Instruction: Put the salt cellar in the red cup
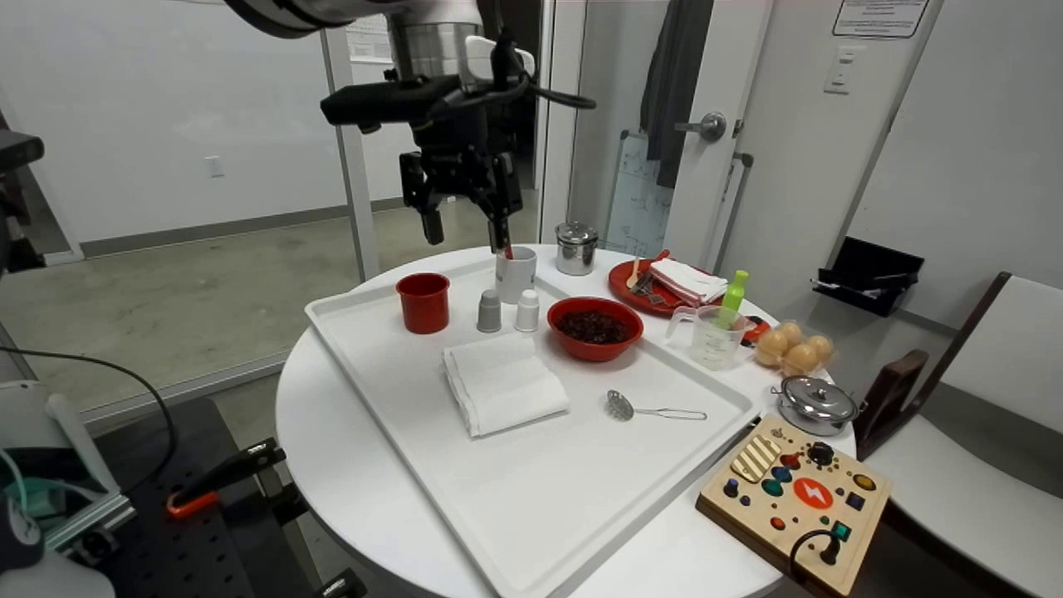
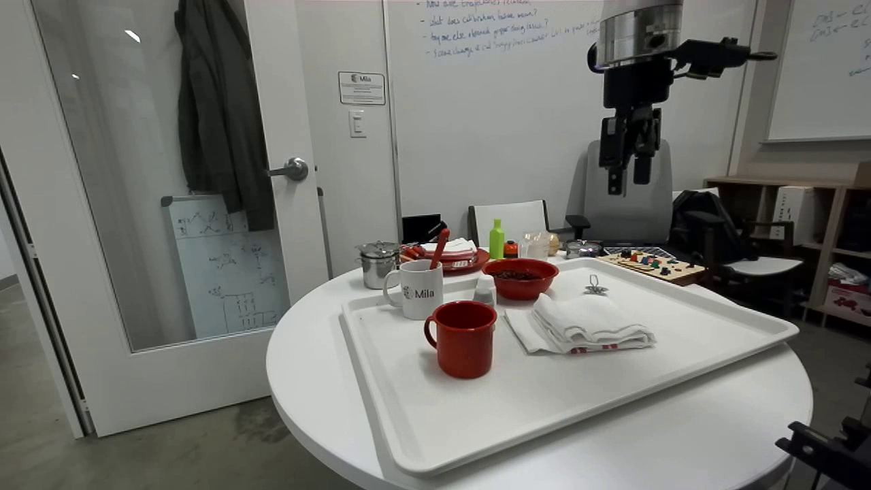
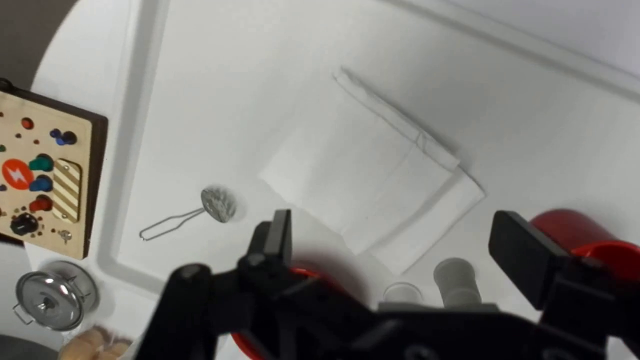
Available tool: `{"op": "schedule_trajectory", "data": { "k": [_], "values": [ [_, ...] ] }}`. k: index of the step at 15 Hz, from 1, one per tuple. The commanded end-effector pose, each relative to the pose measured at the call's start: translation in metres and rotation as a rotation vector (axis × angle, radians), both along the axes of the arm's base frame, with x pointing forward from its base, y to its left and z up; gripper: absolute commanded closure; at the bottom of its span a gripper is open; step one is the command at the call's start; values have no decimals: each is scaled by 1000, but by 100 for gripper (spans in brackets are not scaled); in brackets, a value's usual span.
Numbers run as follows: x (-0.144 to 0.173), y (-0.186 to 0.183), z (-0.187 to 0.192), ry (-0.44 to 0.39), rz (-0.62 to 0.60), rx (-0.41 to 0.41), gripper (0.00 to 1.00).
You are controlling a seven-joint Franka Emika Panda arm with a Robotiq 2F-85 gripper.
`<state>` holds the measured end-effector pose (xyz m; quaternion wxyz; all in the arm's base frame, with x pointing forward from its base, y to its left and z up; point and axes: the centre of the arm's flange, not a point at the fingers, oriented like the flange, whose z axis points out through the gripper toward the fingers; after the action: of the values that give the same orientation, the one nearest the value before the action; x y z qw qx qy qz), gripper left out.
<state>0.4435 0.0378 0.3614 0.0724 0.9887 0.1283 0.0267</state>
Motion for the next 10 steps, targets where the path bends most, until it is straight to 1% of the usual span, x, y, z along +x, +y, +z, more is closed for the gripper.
{"op": "schedule_trajectory", "data": {
  "k": [1, 2, 3, 5, 10],
  "values": [
    [4, 12, -16, -156, -21, 72, 0],
    [-5, 27, -14, -181, -7, 84, 0],
    [-4, 34, -15, -200, 11, 91, 0],
    [3, 53, -17, -209, 55, 102, 0],
    [43, 89, -33, -154, 128, 96, 0]
  ]
}}
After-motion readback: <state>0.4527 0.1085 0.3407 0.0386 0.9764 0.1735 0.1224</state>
